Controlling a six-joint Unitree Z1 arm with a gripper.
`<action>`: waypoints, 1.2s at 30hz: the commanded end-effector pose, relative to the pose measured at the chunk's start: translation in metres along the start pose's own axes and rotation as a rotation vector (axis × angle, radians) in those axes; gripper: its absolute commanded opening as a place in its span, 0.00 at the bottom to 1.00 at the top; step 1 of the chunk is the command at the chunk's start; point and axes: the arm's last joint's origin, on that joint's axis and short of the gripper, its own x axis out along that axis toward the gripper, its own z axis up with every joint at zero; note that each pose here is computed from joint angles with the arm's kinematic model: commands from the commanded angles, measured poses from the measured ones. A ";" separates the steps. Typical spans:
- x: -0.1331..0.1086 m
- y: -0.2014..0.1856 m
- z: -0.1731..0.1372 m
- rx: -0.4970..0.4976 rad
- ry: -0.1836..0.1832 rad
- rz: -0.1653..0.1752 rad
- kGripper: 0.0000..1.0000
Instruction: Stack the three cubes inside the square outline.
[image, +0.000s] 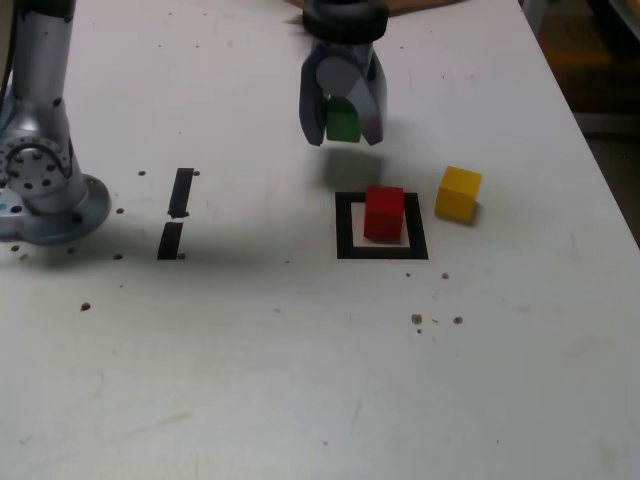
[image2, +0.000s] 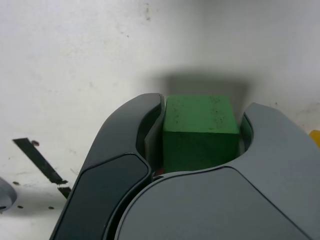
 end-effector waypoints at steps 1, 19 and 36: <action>0.006 0.003 -0.002 -0.002 0.008 -0.015 0.52; 0.001 -0.002 -0.015 0.048 -0.014 -0.024 0.89; -0.077 -0.062 0.008 0.288 -0.136 0.093 0.98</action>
